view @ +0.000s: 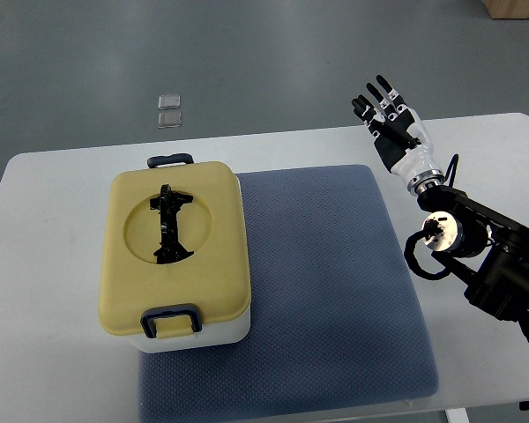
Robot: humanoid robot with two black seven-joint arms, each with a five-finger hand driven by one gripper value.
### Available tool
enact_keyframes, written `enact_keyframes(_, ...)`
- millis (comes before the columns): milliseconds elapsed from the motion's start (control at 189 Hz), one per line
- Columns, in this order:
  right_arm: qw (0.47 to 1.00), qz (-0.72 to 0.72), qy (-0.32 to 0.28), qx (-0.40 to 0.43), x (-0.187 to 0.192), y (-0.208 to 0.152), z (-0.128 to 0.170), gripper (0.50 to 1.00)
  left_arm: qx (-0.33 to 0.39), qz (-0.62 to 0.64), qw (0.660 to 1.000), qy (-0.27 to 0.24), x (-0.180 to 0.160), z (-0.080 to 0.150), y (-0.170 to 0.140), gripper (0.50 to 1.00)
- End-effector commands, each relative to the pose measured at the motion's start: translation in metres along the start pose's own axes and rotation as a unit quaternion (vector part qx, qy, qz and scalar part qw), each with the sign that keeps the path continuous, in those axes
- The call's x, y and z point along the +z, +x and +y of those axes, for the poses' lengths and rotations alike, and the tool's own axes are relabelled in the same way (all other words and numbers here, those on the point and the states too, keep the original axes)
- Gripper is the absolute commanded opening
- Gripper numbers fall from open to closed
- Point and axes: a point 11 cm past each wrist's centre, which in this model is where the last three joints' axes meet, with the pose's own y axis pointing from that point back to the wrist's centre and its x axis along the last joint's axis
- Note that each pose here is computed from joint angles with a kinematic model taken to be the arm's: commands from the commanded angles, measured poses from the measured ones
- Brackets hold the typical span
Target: Open white storage box with right hand
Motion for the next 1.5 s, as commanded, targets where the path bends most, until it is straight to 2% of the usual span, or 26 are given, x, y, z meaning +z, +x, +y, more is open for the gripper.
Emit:
enact_keyframes(0, 1.0, -0.001, 0.0, 0.0, -0.0001, -0.0004, -0.0001, 0.93, 0.0, -0.001, 1.0, 0.0, 0.0001, -0.0001, 0.0004, 1.0)
enact_keyframes(1496, 1.0, 0.006, 0.005, 0.0, -0.0063, 0.002, -0.0021, 0.93, -0.001, -0.002, 1.0, -0.002, 0.0017, 0.0002, -0.0003, 1.0)
